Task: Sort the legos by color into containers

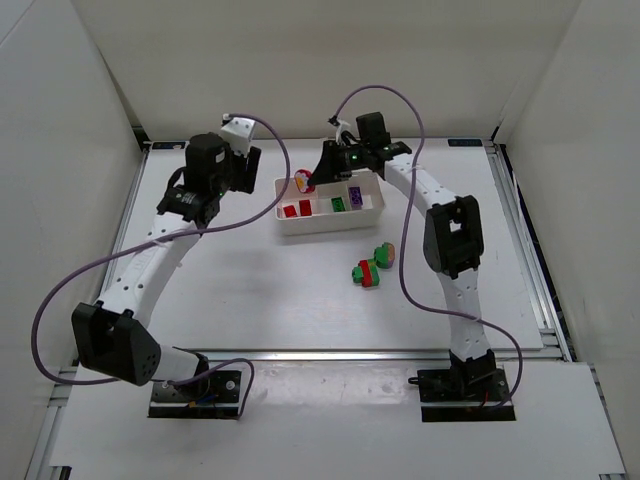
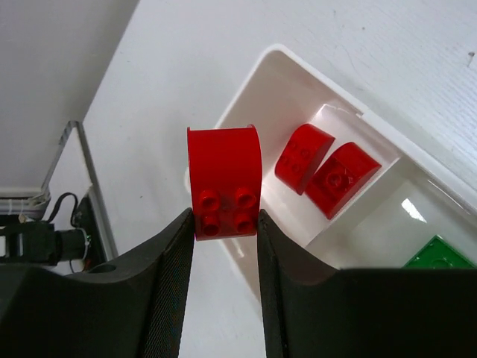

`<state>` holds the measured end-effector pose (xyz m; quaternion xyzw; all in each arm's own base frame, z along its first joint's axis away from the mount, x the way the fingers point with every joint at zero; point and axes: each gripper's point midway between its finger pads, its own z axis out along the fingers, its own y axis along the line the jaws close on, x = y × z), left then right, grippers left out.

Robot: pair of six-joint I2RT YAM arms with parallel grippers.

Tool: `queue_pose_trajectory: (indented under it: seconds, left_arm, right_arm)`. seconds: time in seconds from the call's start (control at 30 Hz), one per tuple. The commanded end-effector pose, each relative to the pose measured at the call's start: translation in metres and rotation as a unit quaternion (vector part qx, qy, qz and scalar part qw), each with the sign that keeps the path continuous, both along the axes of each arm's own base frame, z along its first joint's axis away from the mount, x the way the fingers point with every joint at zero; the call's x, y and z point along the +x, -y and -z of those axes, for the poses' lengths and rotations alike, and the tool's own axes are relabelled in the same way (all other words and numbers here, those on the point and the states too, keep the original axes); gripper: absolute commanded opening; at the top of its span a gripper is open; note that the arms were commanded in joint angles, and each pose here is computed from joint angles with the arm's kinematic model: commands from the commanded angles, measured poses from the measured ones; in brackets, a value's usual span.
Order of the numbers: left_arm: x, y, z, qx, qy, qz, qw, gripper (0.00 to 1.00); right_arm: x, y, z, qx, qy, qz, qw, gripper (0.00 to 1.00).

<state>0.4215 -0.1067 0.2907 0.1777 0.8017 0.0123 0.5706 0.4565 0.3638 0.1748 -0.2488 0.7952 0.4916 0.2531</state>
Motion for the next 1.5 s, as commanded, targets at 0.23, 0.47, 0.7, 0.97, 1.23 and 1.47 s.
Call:
queue_pose_trajectory:
  seconds: [0.23, 0.47, 0.7, 0.97, 1.23, 1.47]
  left_arm:
    - [-0.003, 0.01, -0.033, -0.164, -0.029, 0.055, 0.985, 0.1]
    - [0.008, 0.02, -0.027, -0.164, -0.04, 0.078, 0.983, 0.1]
    - [0.021, 0.058, -0.024, -0.202, -0.049, 0.149, 0.967, 0.11]
    - [0.048, 0.132, -0.022, -0.226, -0.056, 0.232, 0.944, 0.1]
    - [0.059, 0.221, 0.015, -0.236, -0.101, 0.318, 0.913, 0.12]
    - [0.068, 0.277, 0.058, -0.244, -0.147, 0.348, 0.893, 0.15]
  right_arm:
    - [0.0, -0.033, 0.027, -0.056, 0.034, 0.007, 0.998, 0.0]
    - [-0.002, -0.03, 0.041, -0.083, 0.034, 0.011, 0.996, 0.54]
    - [-0.006, -0.017, 0.011, -0.088, 0.098, -0.005, 0.991, 0.8]
    - [-0.006, 0.056, -0.053, -0.115, 0.183, 0.039, 0.975, 0.83]
    - [-0.043, 0.17, -0.083, -0.161, 0.179, 0.13, 0.962, 0.84]
    - [-0.07, 0.249, -0.072, -0.185, 0.136, 0.209, 0.951, 0.84]
